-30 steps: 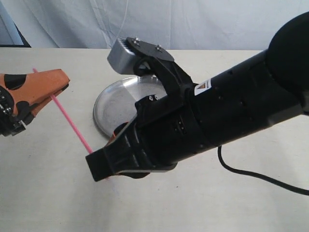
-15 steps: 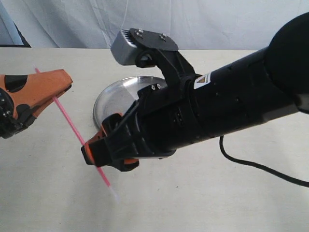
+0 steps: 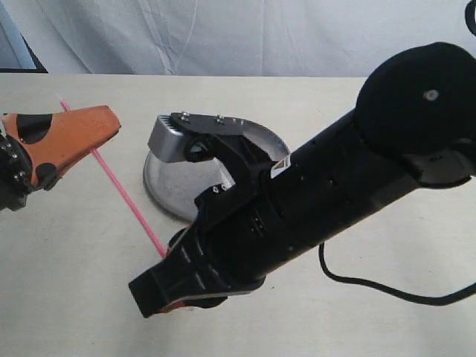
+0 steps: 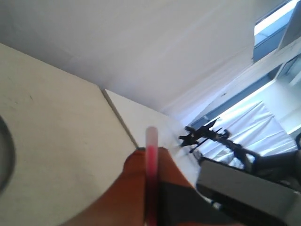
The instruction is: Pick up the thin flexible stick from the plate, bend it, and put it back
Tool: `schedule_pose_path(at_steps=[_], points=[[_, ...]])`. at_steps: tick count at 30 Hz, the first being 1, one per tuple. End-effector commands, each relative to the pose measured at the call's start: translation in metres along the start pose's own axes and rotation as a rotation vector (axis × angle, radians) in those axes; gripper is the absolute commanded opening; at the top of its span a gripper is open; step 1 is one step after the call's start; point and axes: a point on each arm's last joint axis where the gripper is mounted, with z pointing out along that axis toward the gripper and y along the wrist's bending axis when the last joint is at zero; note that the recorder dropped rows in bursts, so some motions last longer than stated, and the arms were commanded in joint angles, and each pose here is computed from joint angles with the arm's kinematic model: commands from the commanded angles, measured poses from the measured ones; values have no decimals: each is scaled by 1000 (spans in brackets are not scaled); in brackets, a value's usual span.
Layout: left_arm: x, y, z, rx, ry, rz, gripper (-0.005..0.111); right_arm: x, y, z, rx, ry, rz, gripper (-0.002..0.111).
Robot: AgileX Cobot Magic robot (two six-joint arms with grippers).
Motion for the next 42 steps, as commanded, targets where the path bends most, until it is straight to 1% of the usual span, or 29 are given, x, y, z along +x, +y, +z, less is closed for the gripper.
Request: schedule_pose_path(at_steps=[1,2,4,6,8,10,12,15,18,20,22,25,27,29,32,34,37,39,40,41,42], points=[[5,10,2,-96,94,201,0,-4,16,-23,-25,-106,-58,-1],[8,11,2,-109,133,222,0,-6,19,-30,-5,-163,-78,-1],[12,10,1,-95,173,203,0,-9,24,-46,41,-258,-131,-1],[11,2,2,-11,159,146,0,-10,23,-55,113,-312,-174,-1],[6,-9,2,106,94,88,0,-8,17,-57,187,-282,-162,-1],[-4,-21,4,202,27,61,0,-3,8,-53,250,-208,-107,-1],[-11,-30,10,238,15,57,0,2,3,-47,273,-132,-82,-1],[-16,-37,27,202,62,95,0,6,6,-45,232,-80,-92,-1],[-19,-45,48,157,138,170,0,7,14,-56,212,-129,-106,-1],[-14,-48,59,141,197,236,0,9,23,-69,201,-177,-131,-1],[-8,-45,70,114,247,287,0,13,32,-83,185,-225,-138,-1],[7,-39,81,108,322,295,0,21,45,-107,174,-324,-148,-1],[16,-40,85,147,367,275,0,25,47,-122,225,-386,-149,-1],[27,-44,88,191,419,272,0,29,43,-131,310,-410,-120,-1],[38,-52,89,233,456,287,0,37,30,-136,459,-357,-48,-1],[37,-57,91,259,432,280,0,39,24,-132,493,-305,-23,-1],[26,-68,96,308,358,251,0,41,18,-117,452,-254,17,-1],[19,-75,99,339,322,261,0,42,18,-100,355,-205,26,-1],[16,-79,101,351,310,282,0,42,19,-94,312,-183,0,-1],[14,-81,102,353,301,307,0,41,22,-86,236,-165,-9,-1],[12,-81,103,347,294,328,0,40,25,-82,186,-152,-47,-1]])
